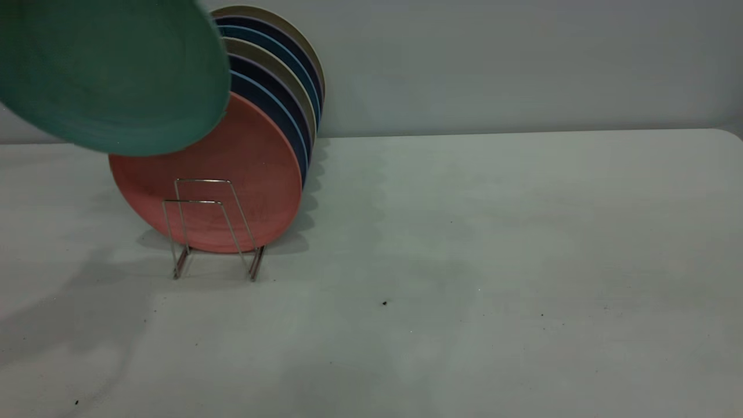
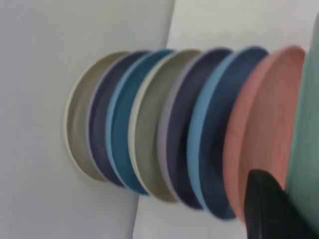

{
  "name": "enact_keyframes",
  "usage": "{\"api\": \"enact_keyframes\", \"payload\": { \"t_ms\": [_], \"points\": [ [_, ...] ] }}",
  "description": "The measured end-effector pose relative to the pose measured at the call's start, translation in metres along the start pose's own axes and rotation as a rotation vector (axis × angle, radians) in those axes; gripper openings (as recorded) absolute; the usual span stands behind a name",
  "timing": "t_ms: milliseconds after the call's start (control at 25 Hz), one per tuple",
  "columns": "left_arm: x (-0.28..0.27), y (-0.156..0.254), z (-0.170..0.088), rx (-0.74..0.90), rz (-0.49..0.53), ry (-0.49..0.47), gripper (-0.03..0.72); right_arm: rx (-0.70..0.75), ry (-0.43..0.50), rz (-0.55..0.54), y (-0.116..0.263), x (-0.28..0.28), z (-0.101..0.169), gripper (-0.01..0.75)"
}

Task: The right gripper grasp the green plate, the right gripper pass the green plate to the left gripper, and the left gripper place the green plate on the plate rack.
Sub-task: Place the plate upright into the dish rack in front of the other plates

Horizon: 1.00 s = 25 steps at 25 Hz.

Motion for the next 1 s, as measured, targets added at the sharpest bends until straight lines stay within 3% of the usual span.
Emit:
{"api": "enact_keyframes", "payload": {
  "t_ms": [200, 400, 680, 1000],
  "points": [
    [0.0, 0.008, 0.001, 0.065, 0.078, -0.006, 0.111, 0.018, 0.11, -0.032, 0.046, -0.004, 0.01, 0.429],
    [0.009, -0.008, 0.0, 0.14, 0.079, -0.003, 0.111, 0.009, 0.195, -0.107, 0.07, -0.009, 0.016, 0.429],
    [0.04, -0.027, -0.011, 0.283, 0.083, 0.081, 0.111, 0.005, 0.248, -0.157, 0.086, -0.01, 0.018, 0.429],
    [0.042, -0.028, -0.009, 0.297, 0.098, 0.062, 0.111, 0.021, 0.262, -0.169, 0.086, -0.01, 0.016, 0.429]
  ]
}}
Point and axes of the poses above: a point on each arm's last joint axis where the gripper is mounted, x pointing out along that axis toward the gripper, z along the wrist's bending axis when the last joint is at zero, y = z × x, the point moved 1 cm from there along x, pointing out along that axis toward the gripper, and after that the axes turned 4 degrees about x, right-handed, at the moved point
